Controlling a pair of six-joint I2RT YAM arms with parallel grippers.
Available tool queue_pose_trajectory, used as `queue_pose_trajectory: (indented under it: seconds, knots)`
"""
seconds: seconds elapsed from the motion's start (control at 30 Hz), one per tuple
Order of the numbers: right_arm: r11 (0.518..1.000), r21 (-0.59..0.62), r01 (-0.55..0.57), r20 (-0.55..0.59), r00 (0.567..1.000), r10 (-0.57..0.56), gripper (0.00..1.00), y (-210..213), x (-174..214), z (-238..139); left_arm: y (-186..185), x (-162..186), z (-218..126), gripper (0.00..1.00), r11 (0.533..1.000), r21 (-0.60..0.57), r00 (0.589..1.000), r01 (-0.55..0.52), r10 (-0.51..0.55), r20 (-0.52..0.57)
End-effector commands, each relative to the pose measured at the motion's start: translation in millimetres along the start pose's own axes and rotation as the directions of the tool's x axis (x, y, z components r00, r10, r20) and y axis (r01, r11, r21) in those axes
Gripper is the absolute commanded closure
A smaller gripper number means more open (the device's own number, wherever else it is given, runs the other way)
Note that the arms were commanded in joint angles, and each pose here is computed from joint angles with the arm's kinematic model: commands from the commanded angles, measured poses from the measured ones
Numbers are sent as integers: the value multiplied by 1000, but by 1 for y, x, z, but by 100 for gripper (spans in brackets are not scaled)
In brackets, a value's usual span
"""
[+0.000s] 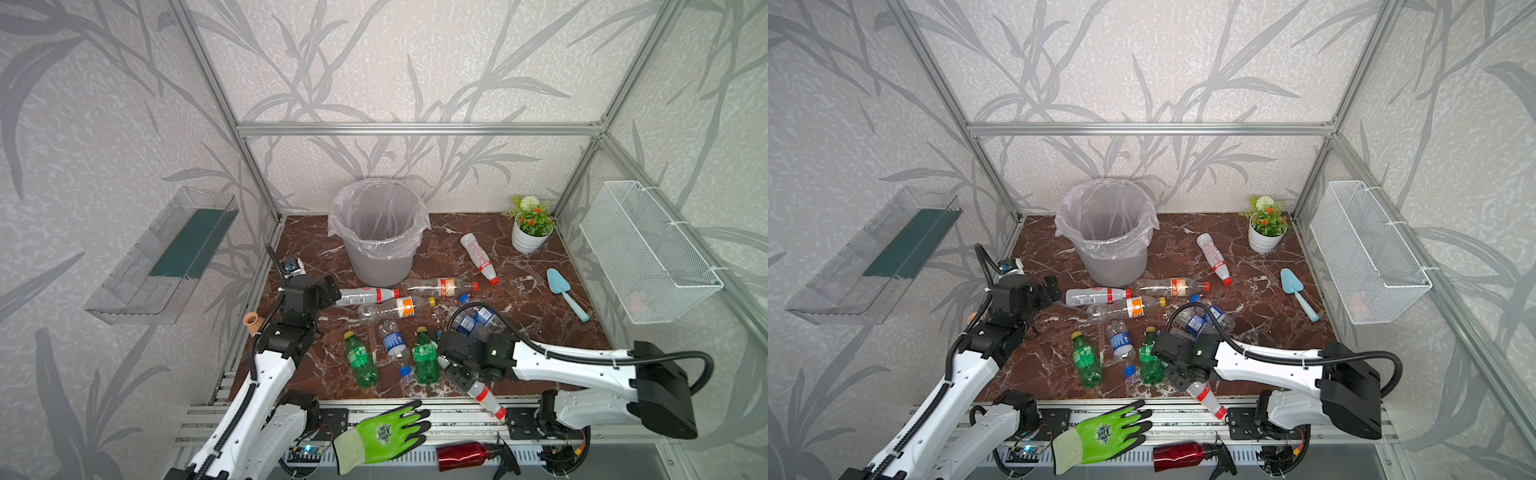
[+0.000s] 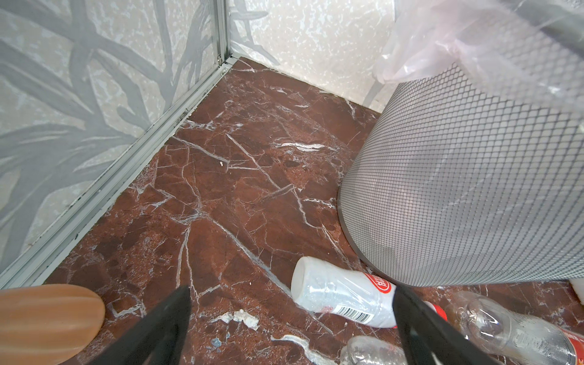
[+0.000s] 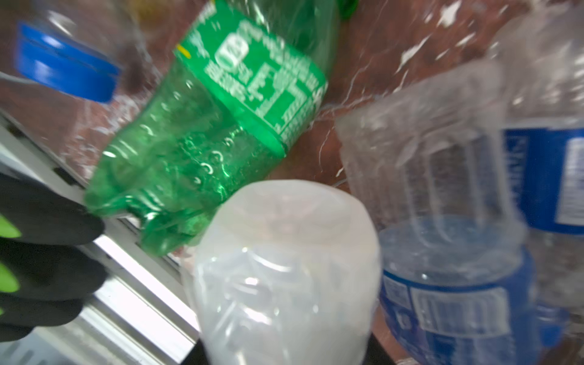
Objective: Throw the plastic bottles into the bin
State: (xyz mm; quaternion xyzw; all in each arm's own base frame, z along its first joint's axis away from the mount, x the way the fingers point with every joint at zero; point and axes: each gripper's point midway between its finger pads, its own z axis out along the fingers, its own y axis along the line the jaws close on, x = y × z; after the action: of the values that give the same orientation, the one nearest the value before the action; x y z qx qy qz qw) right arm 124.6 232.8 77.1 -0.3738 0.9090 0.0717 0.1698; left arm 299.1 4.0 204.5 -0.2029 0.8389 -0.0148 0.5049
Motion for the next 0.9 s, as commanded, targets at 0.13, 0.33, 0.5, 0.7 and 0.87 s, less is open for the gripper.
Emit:
queue_pose_trajectory:
  seconds: [0.13,0.33,0.5,0.7,0.87]
  knots:
    - [999,30,-9,491,871,-7,56,-20,-83,-109,5,-24,-14,1,998,-26,996,52,-50,76]
    - [995,81,-60,890,454,-45,56,-52,-174,-240,3,-27,-16,1,998,-11,994,61,-59,90]
    - [992,43,-121,998,57,-37,56,-90,-231,-356,-3,-25,-16,1,999,8,997,41,-42,63]
    - [998,-11,-67,972,-235,-5,55,-103,-284,-439,-3,-23,-17,1,999,12,998,45,-45,52]
    - [995,-103,-13,967,-234,98,53,-105,-341,-423,-3,-22,-17,1,999,14,998,46,-46,47]
